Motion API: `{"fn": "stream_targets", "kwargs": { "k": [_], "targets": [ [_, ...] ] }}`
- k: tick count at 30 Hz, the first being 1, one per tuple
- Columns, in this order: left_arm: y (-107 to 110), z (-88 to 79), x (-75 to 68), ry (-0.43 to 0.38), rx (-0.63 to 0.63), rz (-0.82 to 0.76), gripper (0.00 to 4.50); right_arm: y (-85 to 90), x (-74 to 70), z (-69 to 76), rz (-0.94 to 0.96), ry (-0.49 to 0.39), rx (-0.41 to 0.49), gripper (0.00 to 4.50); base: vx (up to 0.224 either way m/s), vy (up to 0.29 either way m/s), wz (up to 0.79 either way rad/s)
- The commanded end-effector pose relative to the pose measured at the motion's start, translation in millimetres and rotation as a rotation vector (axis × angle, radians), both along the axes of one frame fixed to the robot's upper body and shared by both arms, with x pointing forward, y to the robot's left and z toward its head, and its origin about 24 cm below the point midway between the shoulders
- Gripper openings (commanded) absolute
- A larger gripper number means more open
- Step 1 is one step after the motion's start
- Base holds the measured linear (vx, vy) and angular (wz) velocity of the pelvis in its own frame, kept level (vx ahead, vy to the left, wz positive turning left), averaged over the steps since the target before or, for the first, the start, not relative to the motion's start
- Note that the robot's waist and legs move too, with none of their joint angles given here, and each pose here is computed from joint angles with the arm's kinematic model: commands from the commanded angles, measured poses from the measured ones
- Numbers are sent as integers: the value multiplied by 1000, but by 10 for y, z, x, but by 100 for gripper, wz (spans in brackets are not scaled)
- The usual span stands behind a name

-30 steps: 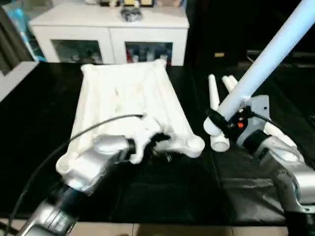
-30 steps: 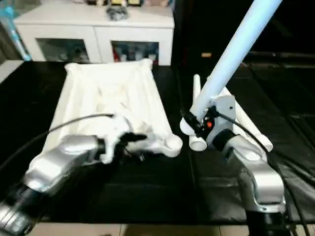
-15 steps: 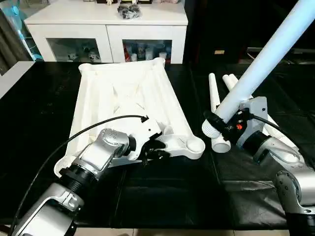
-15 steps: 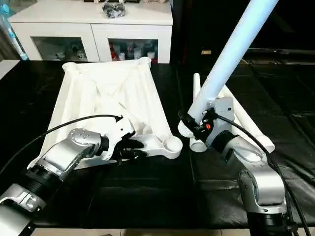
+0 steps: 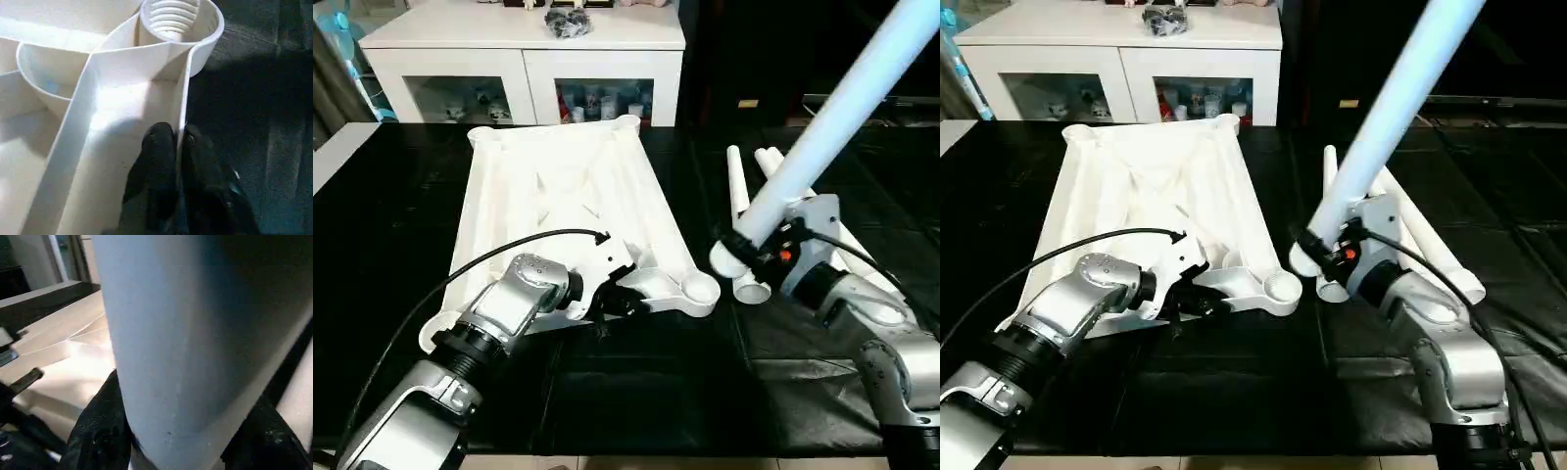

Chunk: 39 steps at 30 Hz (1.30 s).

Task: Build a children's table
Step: Insert table leg to table base

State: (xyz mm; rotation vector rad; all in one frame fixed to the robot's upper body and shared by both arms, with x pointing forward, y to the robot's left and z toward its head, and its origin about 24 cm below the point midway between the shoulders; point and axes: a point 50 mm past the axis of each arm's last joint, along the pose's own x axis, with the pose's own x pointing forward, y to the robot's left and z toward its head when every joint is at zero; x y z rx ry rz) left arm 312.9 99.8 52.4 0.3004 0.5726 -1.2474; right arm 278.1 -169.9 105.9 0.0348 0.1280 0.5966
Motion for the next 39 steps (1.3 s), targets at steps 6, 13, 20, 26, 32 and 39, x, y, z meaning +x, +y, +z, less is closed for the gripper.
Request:
{"fn": "stream_targets", "kwargs": {
  "k": [6,13,20,26,32,39],
  "targets": [
    [21,3,-2,-3,6,-4,1,76,-20,28,62,-4,-7,192,0,0,0],
    [206,-79,-99,-20,78,-16,0,179,16,-50,121,44,-16,192,0,0,0],
    [428,-53,-218,-5,70,55,0,290,21,-104,206,74,-18,192,0,0,0],
    [350,-71,-286,-44,34,56,0,352,58,-162,259,79,-20,192,0,0,0],
    [262,-45,-302,-52,4,29,0,360,79,-176,271,65,-30,192,0,0,0],
    [237,-44,-222,-112,17,64,56,368,77,-199,252,33,-30,192,0,0,0]
  ]
}}
